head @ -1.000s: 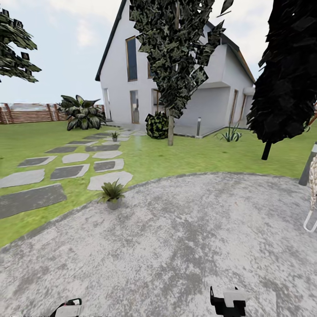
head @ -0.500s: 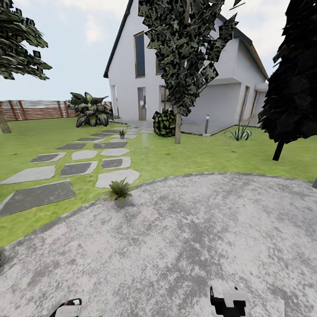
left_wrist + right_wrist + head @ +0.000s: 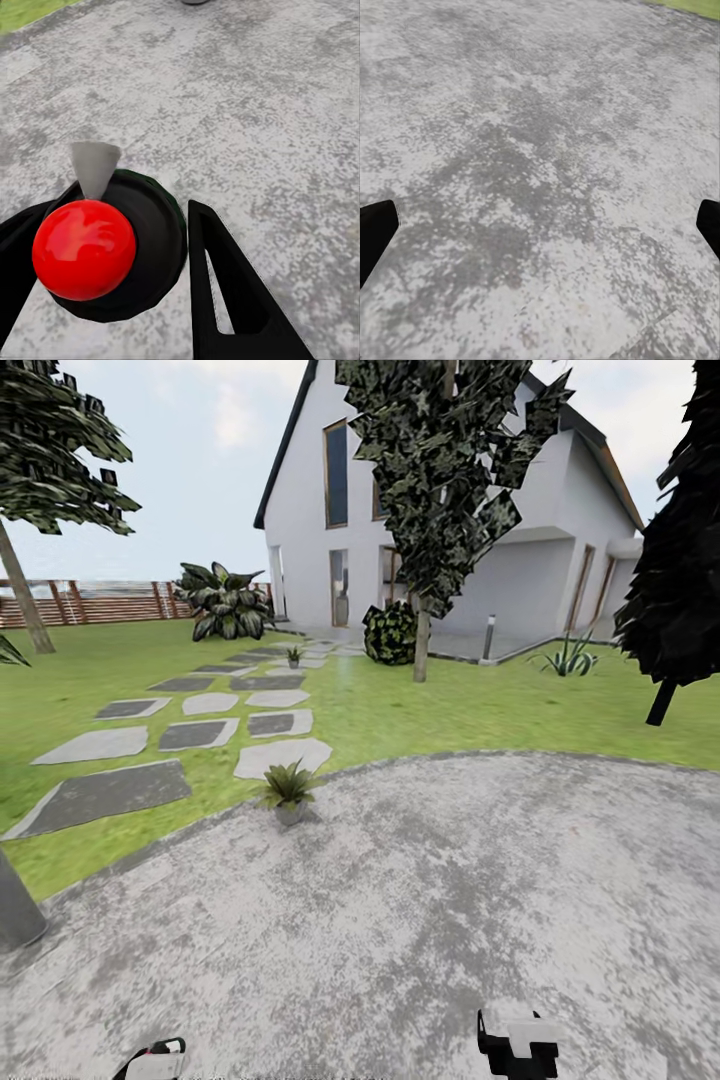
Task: Pick up the pesticide atomizer in the garden and spray insectifuge to fully cover both potted plants in the garden.
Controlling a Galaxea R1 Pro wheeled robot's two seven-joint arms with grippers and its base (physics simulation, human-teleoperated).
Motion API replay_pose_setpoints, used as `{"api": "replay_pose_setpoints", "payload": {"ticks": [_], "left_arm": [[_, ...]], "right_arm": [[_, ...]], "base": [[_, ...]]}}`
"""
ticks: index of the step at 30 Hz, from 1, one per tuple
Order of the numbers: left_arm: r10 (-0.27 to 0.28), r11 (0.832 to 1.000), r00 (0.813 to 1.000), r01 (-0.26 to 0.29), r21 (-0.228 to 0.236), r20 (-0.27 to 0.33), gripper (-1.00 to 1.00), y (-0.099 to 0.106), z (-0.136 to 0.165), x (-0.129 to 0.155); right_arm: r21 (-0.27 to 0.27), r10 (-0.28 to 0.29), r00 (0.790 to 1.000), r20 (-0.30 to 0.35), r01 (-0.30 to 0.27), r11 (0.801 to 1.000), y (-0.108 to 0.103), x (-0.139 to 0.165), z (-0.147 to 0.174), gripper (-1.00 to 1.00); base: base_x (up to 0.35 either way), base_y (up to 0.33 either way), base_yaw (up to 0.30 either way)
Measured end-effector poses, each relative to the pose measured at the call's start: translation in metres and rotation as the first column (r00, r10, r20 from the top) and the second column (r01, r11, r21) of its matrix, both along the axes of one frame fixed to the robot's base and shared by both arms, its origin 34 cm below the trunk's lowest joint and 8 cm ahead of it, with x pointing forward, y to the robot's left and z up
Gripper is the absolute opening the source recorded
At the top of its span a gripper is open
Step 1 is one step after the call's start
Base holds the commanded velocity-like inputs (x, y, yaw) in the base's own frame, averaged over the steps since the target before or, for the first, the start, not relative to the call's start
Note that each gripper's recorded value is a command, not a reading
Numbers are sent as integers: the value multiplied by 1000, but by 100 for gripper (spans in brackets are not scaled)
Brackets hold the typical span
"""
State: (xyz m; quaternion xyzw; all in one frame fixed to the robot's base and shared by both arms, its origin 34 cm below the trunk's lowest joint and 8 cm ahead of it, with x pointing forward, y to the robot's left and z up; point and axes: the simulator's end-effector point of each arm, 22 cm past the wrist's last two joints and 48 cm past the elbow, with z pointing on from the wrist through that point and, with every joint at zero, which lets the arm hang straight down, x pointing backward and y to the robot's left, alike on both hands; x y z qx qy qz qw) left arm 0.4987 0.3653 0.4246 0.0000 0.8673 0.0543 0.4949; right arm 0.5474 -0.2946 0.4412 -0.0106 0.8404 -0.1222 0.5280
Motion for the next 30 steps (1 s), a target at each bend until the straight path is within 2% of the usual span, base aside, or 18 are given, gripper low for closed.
{"api": "replay_pose_setpoints", "payload": {"ticks": [9, 17, 30], "left_arm": [[5, 1000, 1000, -5, -1, -11, -100, 2, -4, -3], [7, 1000, 1000, -7, -2, -13, -100, 2, -5, -4], [6, 1000, 1000, -6, -2, -14, -100, 2, -5, -4]], "right_arm": [[0, -2, 1000, -11, 2, 1000, -1, -3, -5, 100], [-13, -7, 1000, -10, 7, 1000, -10, -3, -4, 100], [-16, -7, 1000, -11, 7, 1000, -11, -3, -4, 100]], "base": [[233, 0, 112], [332, 0, 11], [334, 0, 0]]}}
